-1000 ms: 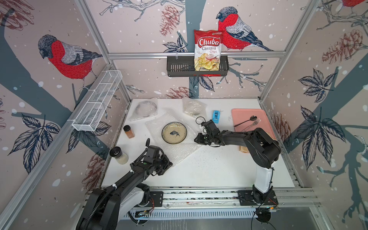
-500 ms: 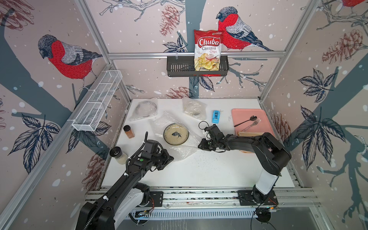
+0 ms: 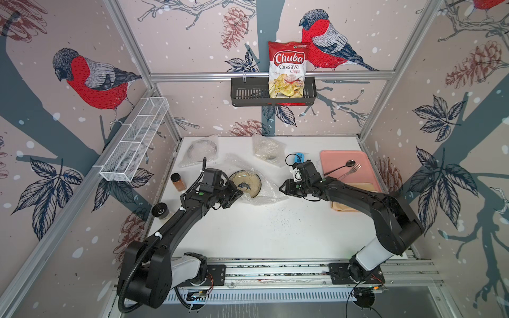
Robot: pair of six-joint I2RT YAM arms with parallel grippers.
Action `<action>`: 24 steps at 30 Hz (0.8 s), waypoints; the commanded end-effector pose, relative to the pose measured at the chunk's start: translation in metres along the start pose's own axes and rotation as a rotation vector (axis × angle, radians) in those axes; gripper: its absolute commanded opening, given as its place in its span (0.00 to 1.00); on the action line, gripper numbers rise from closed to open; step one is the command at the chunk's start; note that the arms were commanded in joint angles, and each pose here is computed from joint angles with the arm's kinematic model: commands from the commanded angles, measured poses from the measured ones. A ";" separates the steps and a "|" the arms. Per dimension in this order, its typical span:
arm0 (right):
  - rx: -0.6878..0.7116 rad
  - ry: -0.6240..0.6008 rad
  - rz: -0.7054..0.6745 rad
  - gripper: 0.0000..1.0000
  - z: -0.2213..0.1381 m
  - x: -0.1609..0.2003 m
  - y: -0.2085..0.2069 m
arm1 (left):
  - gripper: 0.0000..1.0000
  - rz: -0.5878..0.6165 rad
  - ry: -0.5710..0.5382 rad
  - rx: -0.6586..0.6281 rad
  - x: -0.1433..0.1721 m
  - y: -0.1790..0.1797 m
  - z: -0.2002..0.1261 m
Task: Wrap dinner plates in bubble wrap
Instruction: Wrap the plate in the bubble wrap.
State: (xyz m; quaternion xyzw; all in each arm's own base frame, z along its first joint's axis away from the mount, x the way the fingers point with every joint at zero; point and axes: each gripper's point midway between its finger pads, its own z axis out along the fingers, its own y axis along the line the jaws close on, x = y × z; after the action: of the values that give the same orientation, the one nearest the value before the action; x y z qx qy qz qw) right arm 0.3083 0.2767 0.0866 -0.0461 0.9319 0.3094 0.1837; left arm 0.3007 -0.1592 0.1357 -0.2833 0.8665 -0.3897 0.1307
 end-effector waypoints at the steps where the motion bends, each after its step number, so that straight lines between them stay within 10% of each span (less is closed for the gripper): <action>1: 0.022 0.016 -0.002 0.48 -0.001 0.006 -0.012 | 0.00 0.028 -0.040 -0.007 -0.025 -0.006 0.009; 14: 0.064 0.053 0.094 0.63 0.025 0.027 -0.040 | 0.00 0.045 -0.062 -0.142 -0.085 0.011 0.067; 24: -0.048 0.052 0.143 0.48 0.054 0.012 -0.022 | 0.00 0.025 -0.033 -0.246 -0.089 0.054 0.096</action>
State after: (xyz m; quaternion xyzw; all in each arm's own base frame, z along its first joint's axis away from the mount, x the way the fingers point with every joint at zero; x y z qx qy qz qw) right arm 0.3186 0.2867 0.0323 -0.0033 0.9303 0.3361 0.1470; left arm 0.3897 -0.1429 0.0383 -0.2942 0.9049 -0.2909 0.0998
